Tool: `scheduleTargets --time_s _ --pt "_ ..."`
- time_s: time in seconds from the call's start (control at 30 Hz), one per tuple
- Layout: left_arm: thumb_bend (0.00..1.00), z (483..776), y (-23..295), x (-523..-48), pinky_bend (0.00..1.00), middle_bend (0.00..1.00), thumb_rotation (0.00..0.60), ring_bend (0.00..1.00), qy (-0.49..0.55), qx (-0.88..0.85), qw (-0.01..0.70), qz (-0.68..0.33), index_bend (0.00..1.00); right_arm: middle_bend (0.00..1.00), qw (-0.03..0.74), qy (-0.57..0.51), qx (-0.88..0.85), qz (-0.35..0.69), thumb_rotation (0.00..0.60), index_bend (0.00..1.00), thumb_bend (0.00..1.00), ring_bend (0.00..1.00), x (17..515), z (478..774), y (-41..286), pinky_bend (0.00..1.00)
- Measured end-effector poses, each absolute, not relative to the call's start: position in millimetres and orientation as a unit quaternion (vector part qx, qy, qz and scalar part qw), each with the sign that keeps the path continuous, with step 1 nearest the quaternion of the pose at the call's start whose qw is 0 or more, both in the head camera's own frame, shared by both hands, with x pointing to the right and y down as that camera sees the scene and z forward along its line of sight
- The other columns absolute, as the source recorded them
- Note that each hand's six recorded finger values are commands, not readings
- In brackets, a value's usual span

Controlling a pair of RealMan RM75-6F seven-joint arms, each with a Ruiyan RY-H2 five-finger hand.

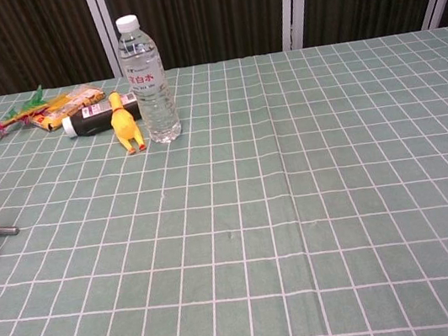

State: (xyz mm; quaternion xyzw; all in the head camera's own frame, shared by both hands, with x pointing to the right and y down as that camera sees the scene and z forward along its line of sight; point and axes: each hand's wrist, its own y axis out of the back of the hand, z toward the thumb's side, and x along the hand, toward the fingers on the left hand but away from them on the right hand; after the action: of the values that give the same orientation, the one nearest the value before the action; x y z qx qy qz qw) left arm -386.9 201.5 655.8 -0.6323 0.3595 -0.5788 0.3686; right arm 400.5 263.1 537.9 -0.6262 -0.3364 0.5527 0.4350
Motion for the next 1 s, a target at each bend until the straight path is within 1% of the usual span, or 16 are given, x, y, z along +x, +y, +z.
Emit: scheduleTargets --time_s 0.13,0.23,0.37,0.47,0.57,0.8,1.0 --pt "0.41 661.4 193.2 -368.3 1.00 1.00 0.600 1.00 0.282 -0.577 0.442 -0.626 0.39 0.00 0.435 -0.337 -0.626 0.552 0.600 0.00 0.28 0.00 400.9 537.2 262.9 0.00" --pt "0.41 666.7 188.7 -353.5 1.00 1.00 0.600 1.00 0.238 -0.543 0.469 -0.655 0.38 0.00 0.434 -0.338 -0.627 0.552 0.600 0.00 0.28 0.00 401.4 536.6 262.7 0.00" --pt "0.41 676.6 184.9 -330.6 1.00 1.00 0.600 1.00 0.199 -0.528 0.463 -0.684 0.37 0.00 0.432 -0.336 -0.630 0.551 0.600 0.00 0.28 0.00 401.5 536.7 262.7 0.00" --pt "0.41 684.7 184.0 -309.4 1.00 1.00 0.600 1.00 0.181 -0.531 0.455 -0.691 0.37 0.00 0.431 -0.336 -0.631 0.550 0.600 0.00 0.28 0.00 401.7 536.3 262.5 0.00" --pt "0.41 690.7 183.8 -298.1 1.00 1.00 0.600 1.00 0.170 -0.528 0.455 -0.697 0.39 0.00 0.431 -0.339 -0.630 0.549 0.600 0.00 0.28 0.00 402.3 535.0 262.1 0.00" --pt "0.41 703.5 182.2 -291.2 1.00 1.00 0.600 1.00 0.158 -0.515 0.462 -0.705 0.44 0.00 0.431 -0.340 -0.631 0.548 0.600 0.00 0.28 0.00 403.0 534.3 261.7 0.00" --pt "0.41 709.4 186.3 -296.6 1.00 1.00 0.600 1.00 0.143 -0.504 0.468 -0.712 0.43 0.00 0.431 -0.342 -0.632 0.546 0.600 0.00 0.28 0.00 403.1 532.6 262.0 0.00"
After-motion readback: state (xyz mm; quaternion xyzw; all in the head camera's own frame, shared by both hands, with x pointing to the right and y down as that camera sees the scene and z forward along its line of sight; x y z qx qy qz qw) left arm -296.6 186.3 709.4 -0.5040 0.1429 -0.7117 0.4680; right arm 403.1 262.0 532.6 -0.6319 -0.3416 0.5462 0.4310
